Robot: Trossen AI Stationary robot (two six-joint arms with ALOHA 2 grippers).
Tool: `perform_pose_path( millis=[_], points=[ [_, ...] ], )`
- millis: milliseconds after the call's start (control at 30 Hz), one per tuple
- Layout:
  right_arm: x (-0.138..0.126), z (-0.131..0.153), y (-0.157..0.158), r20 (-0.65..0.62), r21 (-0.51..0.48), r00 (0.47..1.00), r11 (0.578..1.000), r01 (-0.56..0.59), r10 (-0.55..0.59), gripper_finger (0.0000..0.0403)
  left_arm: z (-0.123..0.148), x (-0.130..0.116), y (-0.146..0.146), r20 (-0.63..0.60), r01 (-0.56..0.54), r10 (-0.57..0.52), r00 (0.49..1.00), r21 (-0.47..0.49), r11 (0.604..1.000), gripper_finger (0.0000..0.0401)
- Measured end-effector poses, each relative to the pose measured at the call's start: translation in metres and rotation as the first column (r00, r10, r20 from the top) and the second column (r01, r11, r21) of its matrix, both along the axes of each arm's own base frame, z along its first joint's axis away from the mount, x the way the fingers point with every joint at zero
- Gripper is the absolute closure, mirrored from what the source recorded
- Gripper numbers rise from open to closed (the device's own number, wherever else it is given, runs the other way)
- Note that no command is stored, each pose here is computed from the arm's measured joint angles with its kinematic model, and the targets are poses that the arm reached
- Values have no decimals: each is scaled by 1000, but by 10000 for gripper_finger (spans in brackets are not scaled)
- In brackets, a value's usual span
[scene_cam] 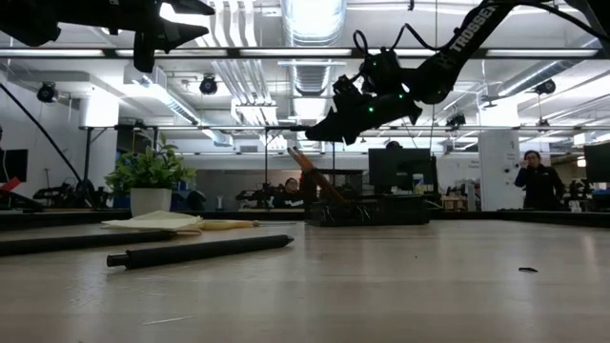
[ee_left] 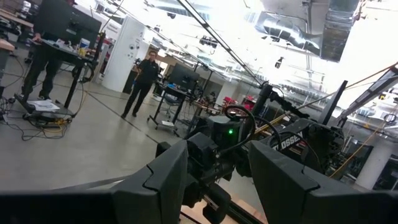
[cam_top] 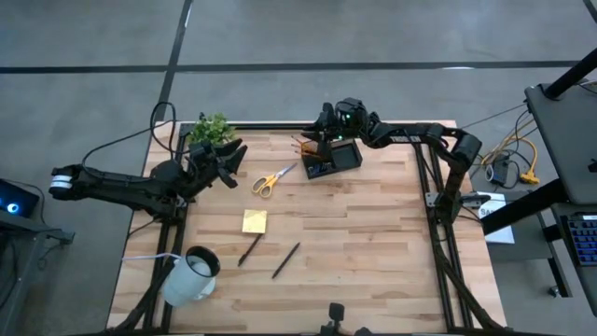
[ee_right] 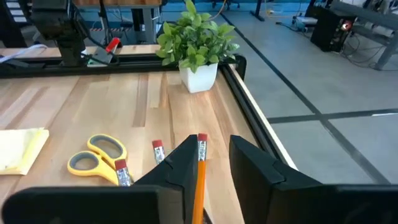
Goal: Pick and place office supplies into organizer
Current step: Put the left pen into the desk organizer
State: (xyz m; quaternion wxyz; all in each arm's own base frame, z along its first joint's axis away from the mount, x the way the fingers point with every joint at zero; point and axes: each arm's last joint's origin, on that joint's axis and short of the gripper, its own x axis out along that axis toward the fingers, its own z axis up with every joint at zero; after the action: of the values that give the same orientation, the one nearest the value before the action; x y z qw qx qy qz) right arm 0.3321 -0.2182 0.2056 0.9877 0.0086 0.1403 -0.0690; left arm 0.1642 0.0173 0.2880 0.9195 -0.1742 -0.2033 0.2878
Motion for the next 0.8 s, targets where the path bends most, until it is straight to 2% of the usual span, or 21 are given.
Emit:
perform_pose_path(
  millis=[267,433,600,800],
  points=[
    [-2,24,2,73,71,997,997,14,-19,317,0,0,0,1,0,0,1000,0,1000,244],
    [-10,46,11,129,140,990,987,-76,58,321,0,0,0,0,0,0,1000,0,1000,244],
    [-32,67,30,160,126,984,987,-100,80,332,0,0,0,-1,0,0,1000,1,1000,244],
    [-72,81,66,201,77,979,996,-44,28,344,0,0,0,-2,0,0,1000,1,1000,244]
  ],
)
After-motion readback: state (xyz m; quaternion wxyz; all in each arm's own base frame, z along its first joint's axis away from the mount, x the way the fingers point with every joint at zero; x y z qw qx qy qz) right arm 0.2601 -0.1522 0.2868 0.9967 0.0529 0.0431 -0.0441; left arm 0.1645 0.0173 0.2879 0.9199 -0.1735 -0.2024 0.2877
